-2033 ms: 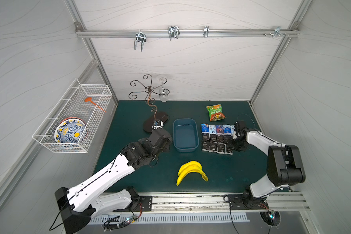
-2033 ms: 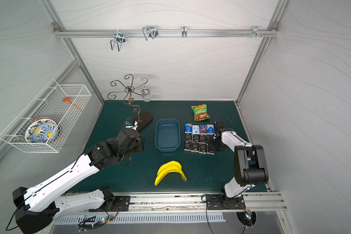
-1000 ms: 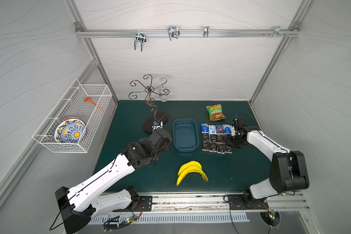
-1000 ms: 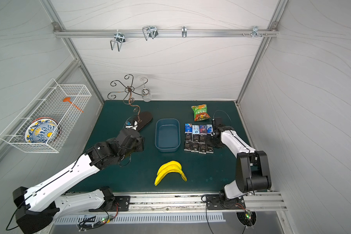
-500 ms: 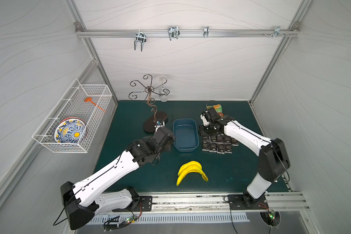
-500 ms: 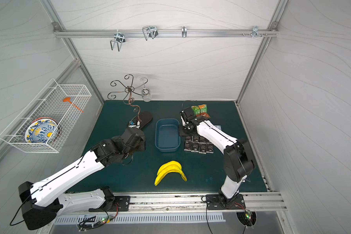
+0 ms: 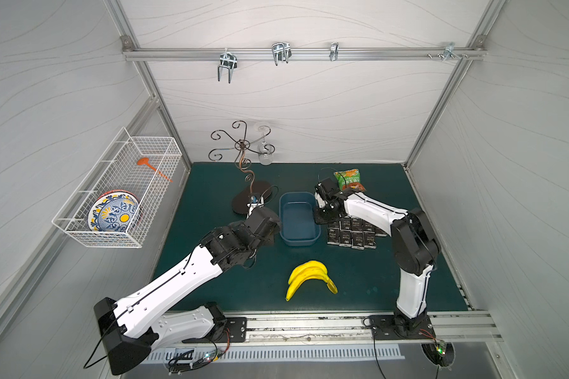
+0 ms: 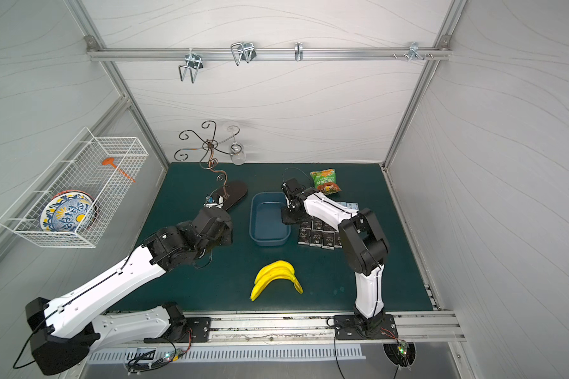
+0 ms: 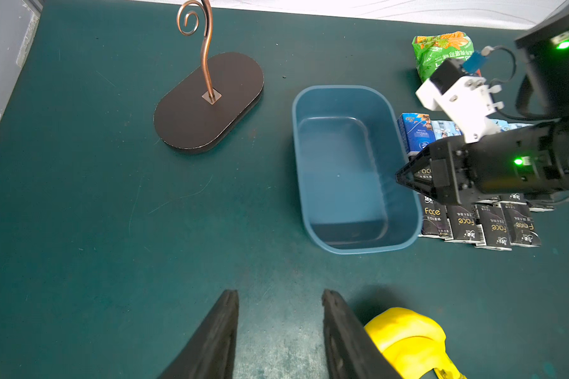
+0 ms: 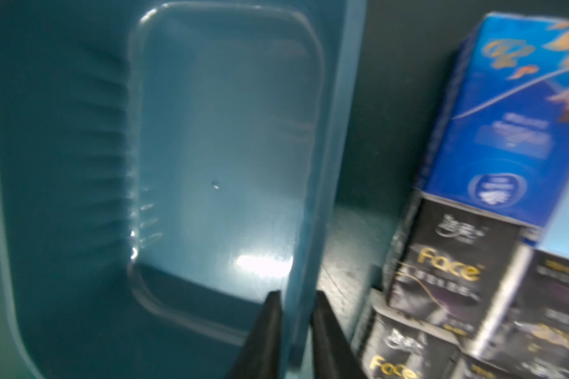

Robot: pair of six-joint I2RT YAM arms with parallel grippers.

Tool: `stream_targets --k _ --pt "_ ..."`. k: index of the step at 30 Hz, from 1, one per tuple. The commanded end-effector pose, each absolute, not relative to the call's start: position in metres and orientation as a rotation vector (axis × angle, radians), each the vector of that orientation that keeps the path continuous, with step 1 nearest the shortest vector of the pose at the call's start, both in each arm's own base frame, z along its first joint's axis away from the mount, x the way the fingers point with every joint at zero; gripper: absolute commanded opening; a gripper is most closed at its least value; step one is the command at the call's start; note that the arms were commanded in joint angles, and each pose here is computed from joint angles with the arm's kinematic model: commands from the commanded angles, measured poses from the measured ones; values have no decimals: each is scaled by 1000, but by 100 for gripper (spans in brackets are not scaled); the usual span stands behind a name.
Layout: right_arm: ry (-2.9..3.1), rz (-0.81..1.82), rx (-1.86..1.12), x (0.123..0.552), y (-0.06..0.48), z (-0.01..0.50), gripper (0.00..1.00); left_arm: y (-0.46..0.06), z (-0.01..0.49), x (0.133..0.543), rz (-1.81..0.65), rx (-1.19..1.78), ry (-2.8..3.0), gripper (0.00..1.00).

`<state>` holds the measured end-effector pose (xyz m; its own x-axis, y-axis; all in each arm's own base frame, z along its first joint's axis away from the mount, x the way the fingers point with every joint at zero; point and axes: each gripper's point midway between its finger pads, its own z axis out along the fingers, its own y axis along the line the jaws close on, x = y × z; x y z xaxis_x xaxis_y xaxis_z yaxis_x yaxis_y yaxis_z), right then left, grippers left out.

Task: Take the pocket tissues out of the storage box
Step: Adjust the storage box at the center of the board.

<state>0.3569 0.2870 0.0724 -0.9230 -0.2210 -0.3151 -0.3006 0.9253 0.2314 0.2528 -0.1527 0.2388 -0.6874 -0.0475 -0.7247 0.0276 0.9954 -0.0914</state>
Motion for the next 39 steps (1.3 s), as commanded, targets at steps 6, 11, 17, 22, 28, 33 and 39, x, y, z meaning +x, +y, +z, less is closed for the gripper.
stream_targets --k 6,11,17,22,28,33,39 --pt "2681 439 -814 351 344 74 10 -145 262 255 -129 -55 2269 46" --pt "2541 491 -1134 346 361 76 10 -142 259 253 -113 -56 2269 46" --pt "2367 604 -1403 335 378 85 15 -142 263 255 -109 -62 2262 46" --pt "2360 610 -1532 328 385 85 24 -136 264 252 -95 -75 2261 46" --pt "2399 608 -1301 348 378 130 25 -133 266 251 -89 -78 2255 47" --pt "2470 626 -954 337 341 180 31 -137 263 253 -95 -71 2259 47" --pt "2645 663 -566 283 303 135 35 -140 264 254 -116 -65 2256 47"
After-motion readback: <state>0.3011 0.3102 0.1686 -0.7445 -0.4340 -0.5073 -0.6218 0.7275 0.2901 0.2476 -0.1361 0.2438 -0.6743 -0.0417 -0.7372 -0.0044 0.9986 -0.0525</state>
